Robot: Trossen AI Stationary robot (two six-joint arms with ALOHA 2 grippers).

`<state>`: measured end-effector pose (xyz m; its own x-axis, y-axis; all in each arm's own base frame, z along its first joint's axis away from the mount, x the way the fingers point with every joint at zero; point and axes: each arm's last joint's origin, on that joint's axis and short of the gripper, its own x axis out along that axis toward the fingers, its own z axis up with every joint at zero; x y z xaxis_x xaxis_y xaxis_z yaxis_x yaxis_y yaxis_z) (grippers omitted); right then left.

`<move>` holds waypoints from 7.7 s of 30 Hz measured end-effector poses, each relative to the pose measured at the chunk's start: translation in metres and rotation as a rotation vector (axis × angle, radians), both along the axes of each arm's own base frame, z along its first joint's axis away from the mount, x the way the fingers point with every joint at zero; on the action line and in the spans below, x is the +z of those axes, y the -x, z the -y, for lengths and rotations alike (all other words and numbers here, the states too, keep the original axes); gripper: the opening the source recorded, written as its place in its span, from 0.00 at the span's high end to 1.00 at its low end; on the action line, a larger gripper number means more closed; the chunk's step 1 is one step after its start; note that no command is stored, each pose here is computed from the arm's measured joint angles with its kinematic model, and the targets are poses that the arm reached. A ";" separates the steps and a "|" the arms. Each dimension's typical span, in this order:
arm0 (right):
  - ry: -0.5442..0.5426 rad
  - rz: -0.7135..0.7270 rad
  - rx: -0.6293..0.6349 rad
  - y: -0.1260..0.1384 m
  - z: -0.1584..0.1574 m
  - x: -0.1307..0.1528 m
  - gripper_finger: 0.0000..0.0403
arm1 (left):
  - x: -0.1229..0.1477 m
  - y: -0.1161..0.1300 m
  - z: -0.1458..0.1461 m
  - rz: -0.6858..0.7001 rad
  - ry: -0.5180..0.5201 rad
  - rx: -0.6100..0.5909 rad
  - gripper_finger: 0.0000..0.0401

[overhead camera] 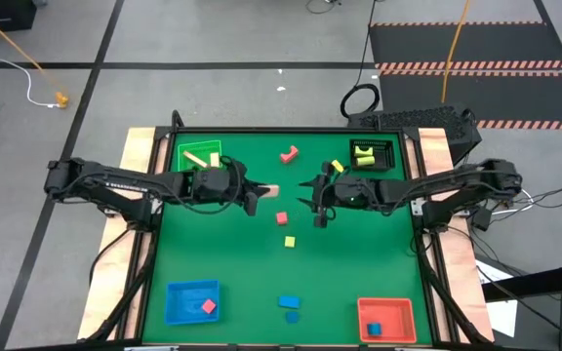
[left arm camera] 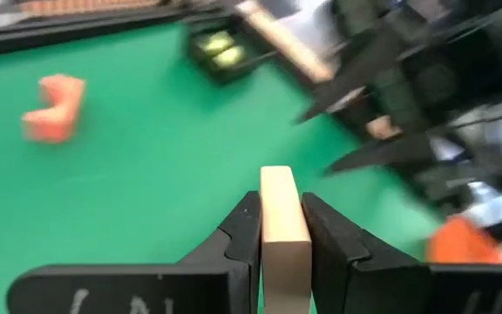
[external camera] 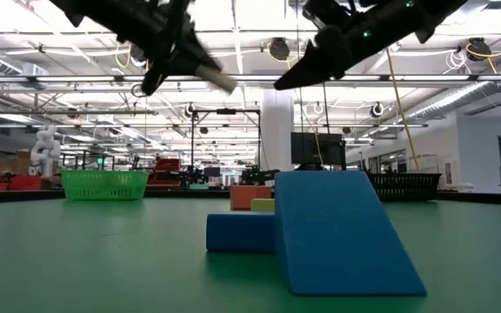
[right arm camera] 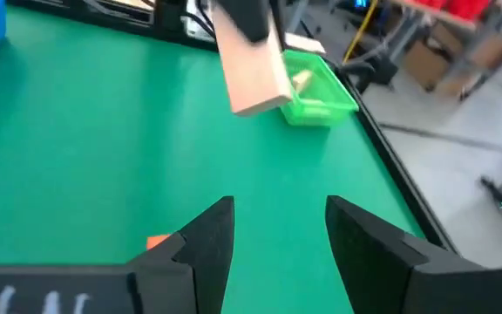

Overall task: Sort & place blocks by color
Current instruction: Put the light orange block into the green bin, then put the bottom orange block into the blue bin

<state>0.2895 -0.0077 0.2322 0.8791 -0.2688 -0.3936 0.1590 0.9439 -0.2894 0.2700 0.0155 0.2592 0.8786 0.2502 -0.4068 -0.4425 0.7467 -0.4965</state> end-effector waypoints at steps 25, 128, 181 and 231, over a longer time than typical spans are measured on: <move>-0.120 -0.071 -0.293 0.012 0.056 -0.018 0.63 | -0.032 0.089 -0.098 -0.697 -0.017 0.648 0.84; -0.451 -0.062 0.117 -0.053 0.022 -0.151 0.53 | -0.015 0.025 0.055 -0.279 -0.181 -0.121 0.56; 0.043 0.177 0.360 -0.021 -0.035 -0.010 0.69 | -0.023 -0.038 0.072 0.228 0.213 -0.077 0.37; 0.131 0.176 0.184 -0.021 -0.030 -0.009 0.50 | -0.022 -0.041 0.058 0.253 0.229 -0.017 0.68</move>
<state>0.3102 0.0223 0.2236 0.9695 -0.1371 -0.2033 0.0472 0.9179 -0.3940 0.3109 -0.0430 0.2376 0.9620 0.1625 -0.2194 -0.2727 0.6093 -0.7446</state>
